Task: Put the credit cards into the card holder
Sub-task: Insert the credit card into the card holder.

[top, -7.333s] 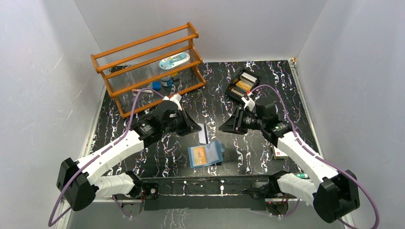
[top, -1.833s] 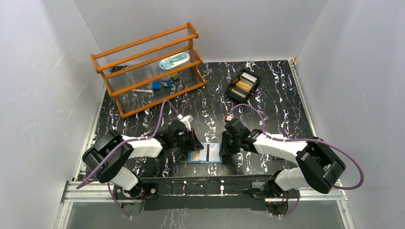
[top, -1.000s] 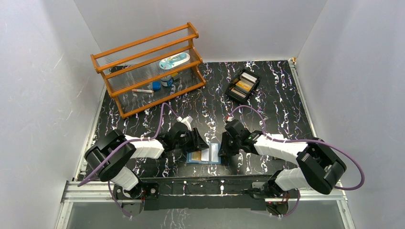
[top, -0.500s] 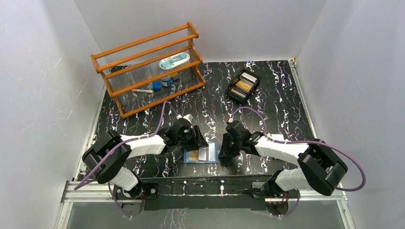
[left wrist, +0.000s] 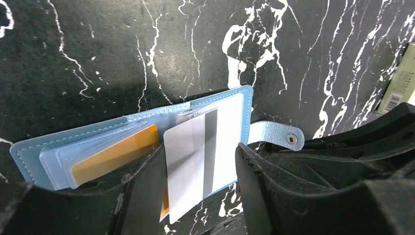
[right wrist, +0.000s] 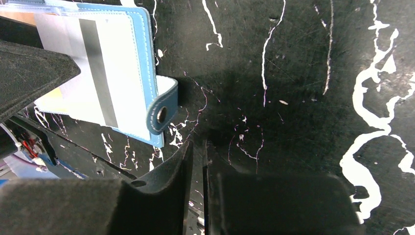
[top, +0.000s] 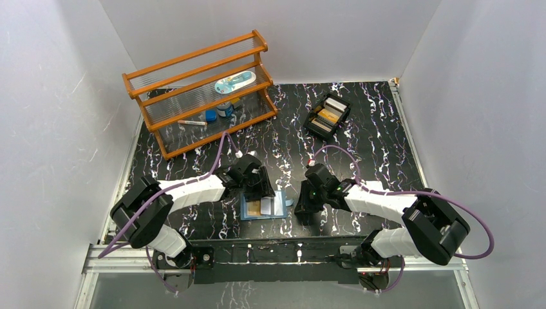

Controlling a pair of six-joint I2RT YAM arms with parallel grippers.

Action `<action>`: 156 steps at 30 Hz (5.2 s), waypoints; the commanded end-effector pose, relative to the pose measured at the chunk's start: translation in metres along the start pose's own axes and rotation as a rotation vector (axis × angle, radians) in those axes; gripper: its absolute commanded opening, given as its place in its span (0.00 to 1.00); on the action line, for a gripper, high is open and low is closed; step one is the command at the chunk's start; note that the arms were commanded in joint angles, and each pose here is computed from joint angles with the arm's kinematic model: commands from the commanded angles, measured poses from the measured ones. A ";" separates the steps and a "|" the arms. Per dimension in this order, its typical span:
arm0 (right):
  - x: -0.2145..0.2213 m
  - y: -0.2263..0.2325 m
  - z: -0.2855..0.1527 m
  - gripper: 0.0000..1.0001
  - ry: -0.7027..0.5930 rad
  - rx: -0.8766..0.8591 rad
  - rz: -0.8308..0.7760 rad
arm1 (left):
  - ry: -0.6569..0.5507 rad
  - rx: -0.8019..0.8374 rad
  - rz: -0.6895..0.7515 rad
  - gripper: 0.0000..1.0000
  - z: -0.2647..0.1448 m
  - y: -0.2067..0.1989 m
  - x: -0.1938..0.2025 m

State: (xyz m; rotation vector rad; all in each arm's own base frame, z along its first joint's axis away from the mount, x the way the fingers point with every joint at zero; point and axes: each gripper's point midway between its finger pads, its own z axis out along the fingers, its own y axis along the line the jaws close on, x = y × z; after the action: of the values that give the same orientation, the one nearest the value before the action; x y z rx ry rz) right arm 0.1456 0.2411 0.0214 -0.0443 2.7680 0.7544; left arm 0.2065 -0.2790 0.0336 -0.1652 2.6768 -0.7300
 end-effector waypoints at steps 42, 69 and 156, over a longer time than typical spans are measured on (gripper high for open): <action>-0.016 0.041 0.011 0.20 -0.027 -0.128 0.010 | 0.141 -0.193 -0.023 0.58 -0.013 0.024 0.022; -0.001 0.040 0.026 0.19 -0.003 -0.097 0.018 | 0.144 0.097 -0.158 0.57 -0.020 -0.034 0.020; -0.003 0.039 0.027 0.21 -0.040 -0.010 -0.045 | 0.037 0.198 -0.124 0.71 -0.053 -0.014 0.003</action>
State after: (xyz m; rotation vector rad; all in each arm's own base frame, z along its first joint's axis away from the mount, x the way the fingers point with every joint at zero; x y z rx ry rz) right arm 0.1607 0.2916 0.0267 -0.0879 2.6965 0.7648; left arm 0.1848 -0.2651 0.0758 -0.2829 2.6423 -1.0032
